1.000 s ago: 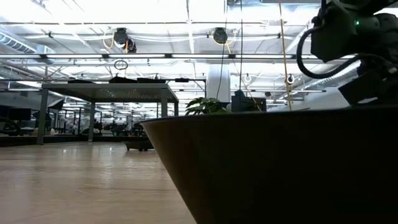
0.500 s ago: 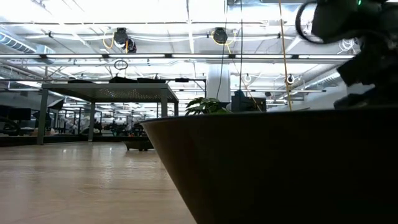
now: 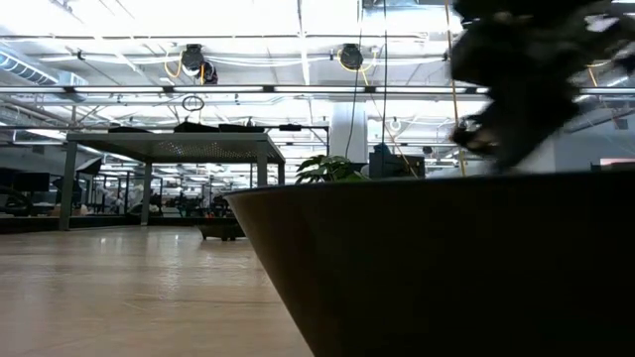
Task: Pick & Place Mini shaped plates
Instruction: Move the black distorted square plate to the center of the table, then stack the black square plate on top of the other black square plates on the shelf
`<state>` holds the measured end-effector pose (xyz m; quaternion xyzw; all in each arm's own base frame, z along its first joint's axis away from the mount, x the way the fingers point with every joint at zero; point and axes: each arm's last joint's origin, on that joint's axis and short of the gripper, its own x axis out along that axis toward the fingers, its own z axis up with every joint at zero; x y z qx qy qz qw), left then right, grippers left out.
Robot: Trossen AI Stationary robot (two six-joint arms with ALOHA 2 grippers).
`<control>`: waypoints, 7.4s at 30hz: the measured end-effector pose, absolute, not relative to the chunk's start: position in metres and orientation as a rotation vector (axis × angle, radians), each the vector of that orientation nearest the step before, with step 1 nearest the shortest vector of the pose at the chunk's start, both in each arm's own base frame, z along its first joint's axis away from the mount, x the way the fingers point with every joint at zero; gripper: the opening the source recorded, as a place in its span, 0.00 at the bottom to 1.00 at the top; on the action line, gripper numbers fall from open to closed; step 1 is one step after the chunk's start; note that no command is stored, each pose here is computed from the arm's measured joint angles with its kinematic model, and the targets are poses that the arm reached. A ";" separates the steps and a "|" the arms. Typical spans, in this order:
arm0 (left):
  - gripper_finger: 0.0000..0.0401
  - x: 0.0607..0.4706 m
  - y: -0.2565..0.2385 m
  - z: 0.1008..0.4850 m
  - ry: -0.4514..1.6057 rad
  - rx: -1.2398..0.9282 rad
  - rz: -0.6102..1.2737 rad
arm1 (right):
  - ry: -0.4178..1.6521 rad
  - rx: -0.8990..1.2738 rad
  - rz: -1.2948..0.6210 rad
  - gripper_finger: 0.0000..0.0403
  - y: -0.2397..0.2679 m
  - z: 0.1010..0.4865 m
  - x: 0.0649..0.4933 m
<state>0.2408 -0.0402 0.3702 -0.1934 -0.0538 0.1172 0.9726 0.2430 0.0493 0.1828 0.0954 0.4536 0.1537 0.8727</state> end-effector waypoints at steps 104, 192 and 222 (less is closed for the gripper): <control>0.21 0.306 -0.030 0.129 1.343 0.575 -0.045 | -0.156 0.503 -0.230 0.32 -0.005 0.183 0.126; 0.04 0.204 0.097 0.296 0.694 -0.110 0.956 | -0.161 0.498 -0.234 0.32 -0.005 0.180 0.125; 0.04 0.194 0.092 0.304 0.861 -0.088 0.874 | -0.161 0.498 -0.235 0.32 -0.005 0.180 0.125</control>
